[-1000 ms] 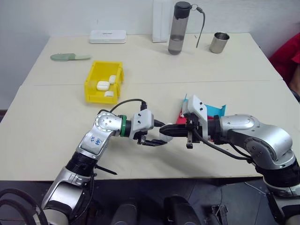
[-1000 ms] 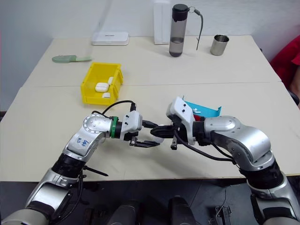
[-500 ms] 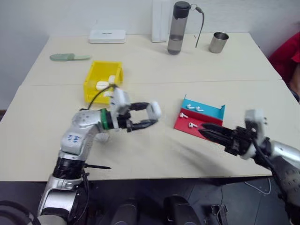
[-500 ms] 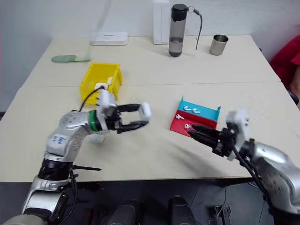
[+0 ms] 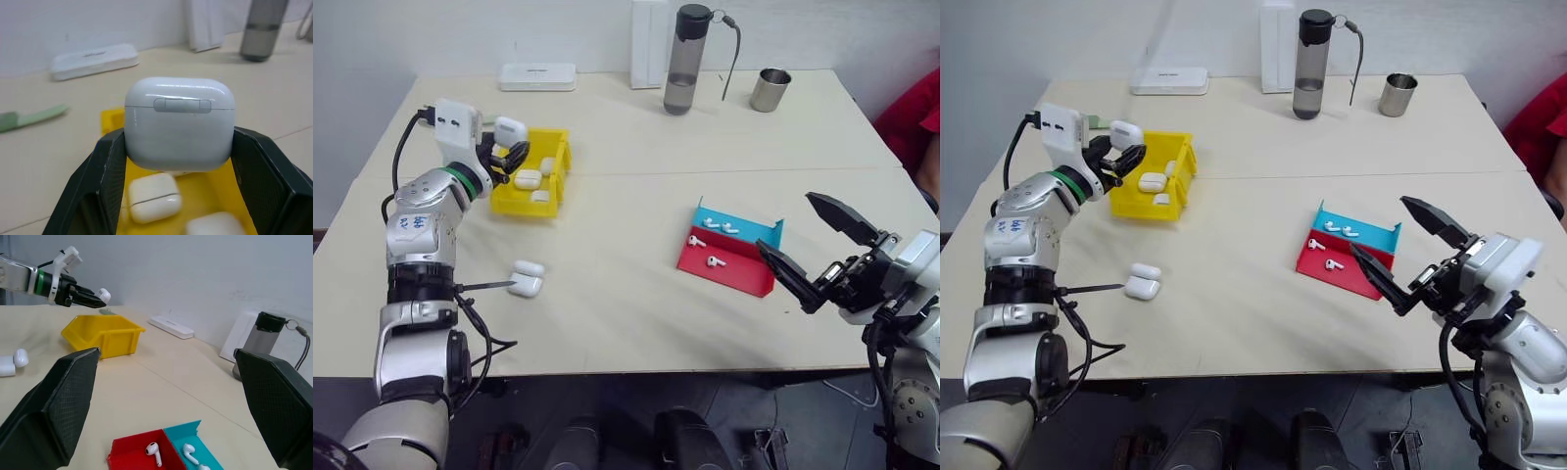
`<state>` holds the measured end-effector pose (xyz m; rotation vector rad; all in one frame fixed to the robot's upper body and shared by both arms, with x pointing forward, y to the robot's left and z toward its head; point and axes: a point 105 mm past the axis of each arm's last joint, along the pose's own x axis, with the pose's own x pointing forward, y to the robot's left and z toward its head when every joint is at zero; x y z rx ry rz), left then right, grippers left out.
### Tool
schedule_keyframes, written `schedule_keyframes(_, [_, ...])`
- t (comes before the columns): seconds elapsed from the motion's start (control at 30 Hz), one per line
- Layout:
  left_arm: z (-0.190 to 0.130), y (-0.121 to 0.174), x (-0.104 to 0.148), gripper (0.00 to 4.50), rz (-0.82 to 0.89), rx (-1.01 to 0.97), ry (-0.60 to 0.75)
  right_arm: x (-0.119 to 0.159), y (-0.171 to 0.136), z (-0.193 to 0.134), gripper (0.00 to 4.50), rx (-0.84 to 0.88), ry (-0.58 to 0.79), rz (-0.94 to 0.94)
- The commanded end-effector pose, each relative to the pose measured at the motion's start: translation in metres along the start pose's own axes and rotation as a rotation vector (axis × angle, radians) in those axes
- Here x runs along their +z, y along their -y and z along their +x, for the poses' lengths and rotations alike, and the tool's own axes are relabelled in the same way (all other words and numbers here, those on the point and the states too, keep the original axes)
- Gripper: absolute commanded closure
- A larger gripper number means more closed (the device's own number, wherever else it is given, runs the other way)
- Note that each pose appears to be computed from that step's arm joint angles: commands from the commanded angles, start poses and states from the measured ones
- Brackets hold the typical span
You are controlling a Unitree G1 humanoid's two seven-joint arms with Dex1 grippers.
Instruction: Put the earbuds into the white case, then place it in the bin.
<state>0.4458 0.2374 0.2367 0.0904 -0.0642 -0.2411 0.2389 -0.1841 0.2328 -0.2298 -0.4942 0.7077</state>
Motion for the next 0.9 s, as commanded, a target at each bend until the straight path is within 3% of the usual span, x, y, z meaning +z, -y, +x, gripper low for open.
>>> schedule_keyframes(0.03, [0.008, 0.000, 0.002, 1.73, 0.031, -0.004, 0.008, 0.003, -0.003, 0.004, 0.05, 0.017, 0.021, -0.023])
schedule_keyframes(0.07, [0.010, 0.003, -0.002, 1.73, 0.032, -0.025, -0.006, 0.002, -0.004, 0.005, 0.05, 0.021, 0.021, -0.023])
schedule_keyframes(0.23, [0.008, 0.003, -0.007, 0.07, 0.061, -0.056, -0.012, -0.001, -0.007, 0.007, 0.00, 0.037, 0.013, -0.020])
schedule_keyframes(0.27, [0.005, 0.000, -0.004, 0.01, 0.087, -0.058, 0.001, -0.001, -0.007, 0.007, 0.00, 0.041, 0.008, -0.019])
schedule_keyframes(0.37, [-0.011, -0.002, 0.007, 0.01, 0.131, -0.143, 0.054, -0.005, -0.007, 0.003, 0.00, 0.067, -0.025, -0.014])
schedule_keyframes(0.47, [-0.042, 0.000, 0.004, 0.01, 0.222, -0.306, 0.000, -0.009, -0.006, -0.004, 0.00, 0.097, -0.064, -0.018])
schedule_keyframes(0.57, [-0.093, 0.011, 0.001, 0.01, 0.369, -0.515, 0.005, -0.016, -0.004, -0.017, 0.00, 0.159, -0.133, -0.012])
schedule_keyframes(0.7, [-0.161, 0.003, -0.030, 0.01, 0.480, -0.622, -0.166, -0.026, -0.003, -0.037, 0.00, 0.287, -0.249, -0.010])
schedule_keyframes(0.9, [-0.238, 0.011, -0.054, 0.01, 0.454, -0.657, -0.247, -0.038, 0.014, -0.064, 0.00, 0.396, -0.367, -0.042])
